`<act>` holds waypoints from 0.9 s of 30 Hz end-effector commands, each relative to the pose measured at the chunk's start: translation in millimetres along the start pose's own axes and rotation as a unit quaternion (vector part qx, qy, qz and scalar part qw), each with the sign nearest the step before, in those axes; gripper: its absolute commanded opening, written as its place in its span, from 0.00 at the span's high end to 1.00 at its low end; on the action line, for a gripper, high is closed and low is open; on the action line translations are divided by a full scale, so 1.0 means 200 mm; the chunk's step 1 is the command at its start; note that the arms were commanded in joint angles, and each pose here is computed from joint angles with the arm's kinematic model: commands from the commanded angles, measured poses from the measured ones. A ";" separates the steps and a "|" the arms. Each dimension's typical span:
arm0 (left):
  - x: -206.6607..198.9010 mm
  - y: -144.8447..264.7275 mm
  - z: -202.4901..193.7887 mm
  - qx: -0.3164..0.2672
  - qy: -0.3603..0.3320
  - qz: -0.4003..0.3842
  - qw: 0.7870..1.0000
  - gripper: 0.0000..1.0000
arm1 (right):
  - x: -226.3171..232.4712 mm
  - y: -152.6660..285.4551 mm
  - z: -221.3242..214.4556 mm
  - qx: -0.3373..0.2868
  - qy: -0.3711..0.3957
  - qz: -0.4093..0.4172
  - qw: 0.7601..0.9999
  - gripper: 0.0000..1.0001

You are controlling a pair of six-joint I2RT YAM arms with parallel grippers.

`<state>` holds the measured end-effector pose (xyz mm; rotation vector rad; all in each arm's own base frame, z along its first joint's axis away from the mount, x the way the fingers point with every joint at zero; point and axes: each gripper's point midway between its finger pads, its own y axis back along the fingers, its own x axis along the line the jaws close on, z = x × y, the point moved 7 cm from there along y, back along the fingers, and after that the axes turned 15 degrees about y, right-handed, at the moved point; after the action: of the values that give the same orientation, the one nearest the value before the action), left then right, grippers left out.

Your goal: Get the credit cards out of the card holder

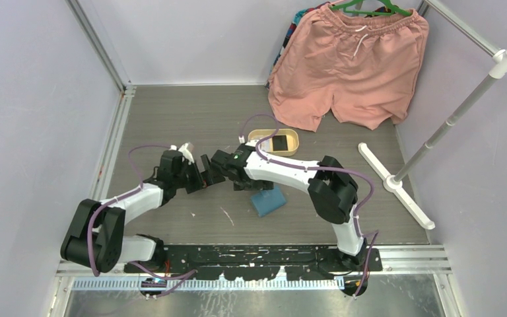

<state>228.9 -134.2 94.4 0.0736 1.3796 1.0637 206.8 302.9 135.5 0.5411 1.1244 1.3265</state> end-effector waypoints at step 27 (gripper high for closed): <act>-0.05 0.00 0.01 0.008 -0.025 -0.042 0.999 0.00 | -0.03 -0.02 -0.08 0.022 0.007 -0.013 1.000 0.99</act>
<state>225.1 -136.3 93.6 0.0808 1.3822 1.0160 195.3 297.0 101.3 0.5702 1.2476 1.2511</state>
